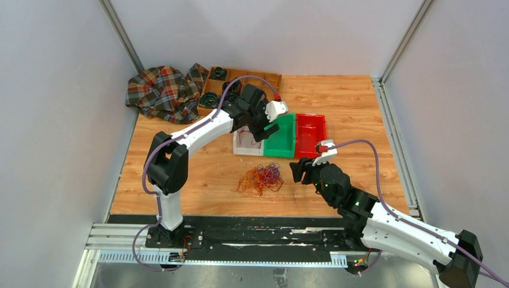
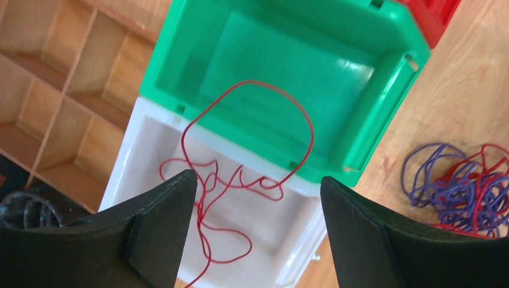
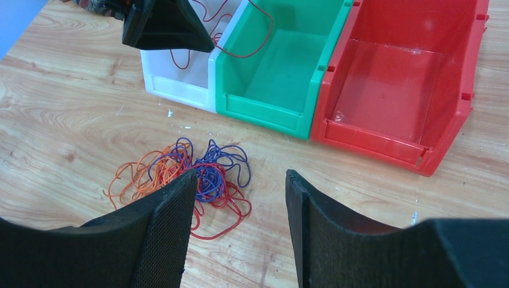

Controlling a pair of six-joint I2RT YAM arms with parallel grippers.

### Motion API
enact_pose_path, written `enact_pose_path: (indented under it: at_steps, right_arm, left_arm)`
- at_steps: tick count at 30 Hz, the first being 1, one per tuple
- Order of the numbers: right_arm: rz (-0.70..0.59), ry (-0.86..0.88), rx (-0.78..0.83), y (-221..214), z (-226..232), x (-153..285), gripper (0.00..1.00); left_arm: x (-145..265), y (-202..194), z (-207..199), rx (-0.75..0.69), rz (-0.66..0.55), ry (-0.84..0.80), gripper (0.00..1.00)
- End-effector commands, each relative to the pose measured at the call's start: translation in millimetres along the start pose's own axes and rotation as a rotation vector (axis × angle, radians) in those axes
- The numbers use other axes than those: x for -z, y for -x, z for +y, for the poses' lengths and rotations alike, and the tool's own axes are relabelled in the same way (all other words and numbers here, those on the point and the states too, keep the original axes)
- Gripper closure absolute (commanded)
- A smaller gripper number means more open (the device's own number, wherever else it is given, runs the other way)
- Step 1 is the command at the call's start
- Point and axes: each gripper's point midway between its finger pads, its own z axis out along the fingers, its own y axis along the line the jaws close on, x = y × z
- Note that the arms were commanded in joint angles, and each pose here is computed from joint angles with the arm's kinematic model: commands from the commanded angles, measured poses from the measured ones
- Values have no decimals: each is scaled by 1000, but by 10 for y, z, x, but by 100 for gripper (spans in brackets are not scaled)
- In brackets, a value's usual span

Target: Untangle the cables

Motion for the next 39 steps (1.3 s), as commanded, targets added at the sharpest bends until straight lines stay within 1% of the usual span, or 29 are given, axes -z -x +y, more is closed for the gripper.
enact_pose_path:
  at_steps: [1, 4, 6, 13, 18, 20, 21, 25, 28, 31, 33, 36, 39]
  right_arm:
    - [-38, -23, -21, 217, -31, 13, 44]
    - [-44, -36, -21, 217, -73, 39, 44]
    - [-44, -44, -22, 201, -102, 56, 44]
    - [-50, -66, -26, 169, -193, 122, 44]
    - [-54, -74, -29, 155, -231, 153, 44]
    - [-55, -76, -32, 148, -241, 157, 45]
    - [-54, -78, -32, 142, -247, 159, 45]
    - [-56, -80, -34, 131, -260, 171, 45]
    - [-59, -81, -35, 133, -270, 182, 46]
    - [-60, -81, -37, 134, -272, 181, 46]
    - [-57, -79, -38, 124, -266, 176, 47]
    - [-56, -71, -42, 116, -249, 168, 47]
    - [-56, -66, -45, 114, -244, 173, 47]
  left_arm:
    - [-90, 346, -25, 19, -107, 35, 18]
    - [-219, 399, -10, 10, -113, 85, 17]
    - [-302, 424, -63, -16, -109, 89, 18]
    - [-586, 279, -109, -69, -31, 121, 26]
    - [-735, 220, -22, -90, -3, 197, 34]
    - [-772, 222, 35, -93, -1, 234, 40]
    - [-786, 223, 63, -94, 0, 253, 45]
    - [-768, 240, 158, -99, -1, 311, 70]
    - [-626, 325, 220, -98, -22, 349, 87]
    - [-457, 406, 256, -91, -50, 376, 95]
    - [-304, 488, 256, -80, -79, 384, 98]
    - [-131, 535, 230, -53, -99, 379, 99]
    - [5, 488, 254, -9, -109, 380, 99]
